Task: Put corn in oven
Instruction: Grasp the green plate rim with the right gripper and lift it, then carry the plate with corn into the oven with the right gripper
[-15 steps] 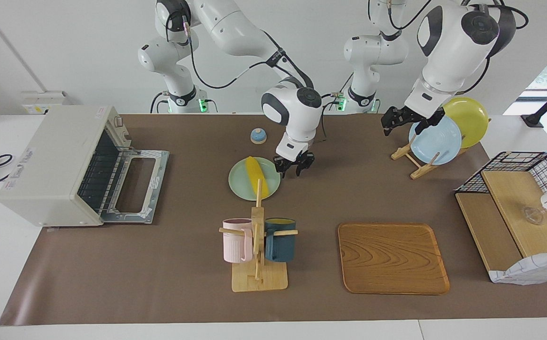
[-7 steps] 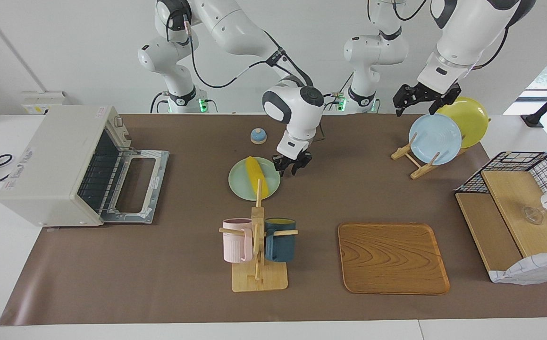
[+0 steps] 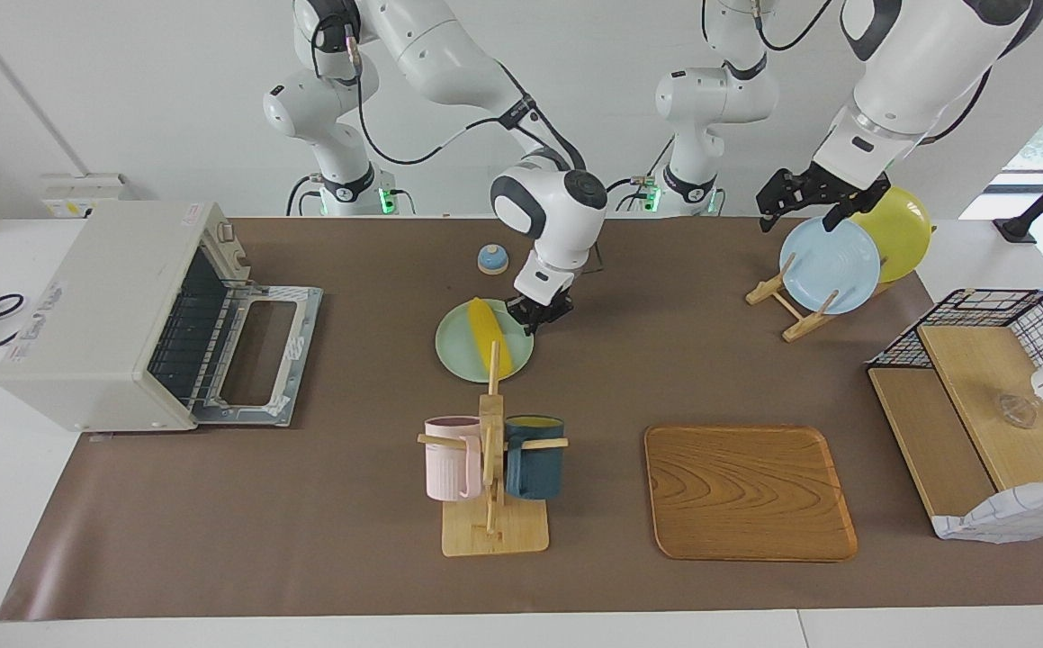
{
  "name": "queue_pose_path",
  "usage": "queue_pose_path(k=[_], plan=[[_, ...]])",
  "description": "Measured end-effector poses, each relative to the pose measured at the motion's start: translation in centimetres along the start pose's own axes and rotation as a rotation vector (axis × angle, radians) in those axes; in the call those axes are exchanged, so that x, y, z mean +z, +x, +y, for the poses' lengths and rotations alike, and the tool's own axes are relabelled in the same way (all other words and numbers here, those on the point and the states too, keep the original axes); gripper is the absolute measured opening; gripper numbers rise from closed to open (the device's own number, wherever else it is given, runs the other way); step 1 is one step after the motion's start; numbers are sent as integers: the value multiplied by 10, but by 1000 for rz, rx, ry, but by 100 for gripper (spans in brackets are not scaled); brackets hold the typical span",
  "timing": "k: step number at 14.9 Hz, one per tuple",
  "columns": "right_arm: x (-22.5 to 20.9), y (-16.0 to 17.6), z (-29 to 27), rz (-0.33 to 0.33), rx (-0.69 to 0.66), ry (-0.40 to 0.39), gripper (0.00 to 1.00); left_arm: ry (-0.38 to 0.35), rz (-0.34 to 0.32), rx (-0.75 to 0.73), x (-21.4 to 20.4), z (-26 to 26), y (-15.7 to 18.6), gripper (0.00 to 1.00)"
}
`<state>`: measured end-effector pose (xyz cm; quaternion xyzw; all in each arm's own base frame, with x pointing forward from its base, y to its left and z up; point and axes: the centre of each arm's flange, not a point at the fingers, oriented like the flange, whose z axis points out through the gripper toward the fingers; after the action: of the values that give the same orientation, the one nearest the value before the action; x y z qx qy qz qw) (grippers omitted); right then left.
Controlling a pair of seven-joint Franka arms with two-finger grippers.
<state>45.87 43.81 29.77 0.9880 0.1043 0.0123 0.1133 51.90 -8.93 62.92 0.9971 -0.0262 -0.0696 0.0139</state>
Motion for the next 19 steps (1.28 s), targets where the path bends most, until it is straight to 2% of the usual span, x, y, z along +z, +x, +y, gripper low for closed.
queue_pose_path(k=[3,7,8,11,14,19], plan=[[-2,0,10,0,-38,-98,2,2,-15,2,2,1,0,100],[-25,9,41,-53,-59,-181,2,1,-21,-1,5,-1,2,100],[-33,16,64,-62,-50,-183,2,1,-21,-1,5,-1,2,100],[-47,35,185,-111,-63,-151,2,2,-23,1,5,0,2,100],[-39,15,304,-178,-38,-115,2,2,-25,2,5,0,2,100],[-5,-37,365,-213,-13,-74,2,2,-27,4,5,1,1,100]])
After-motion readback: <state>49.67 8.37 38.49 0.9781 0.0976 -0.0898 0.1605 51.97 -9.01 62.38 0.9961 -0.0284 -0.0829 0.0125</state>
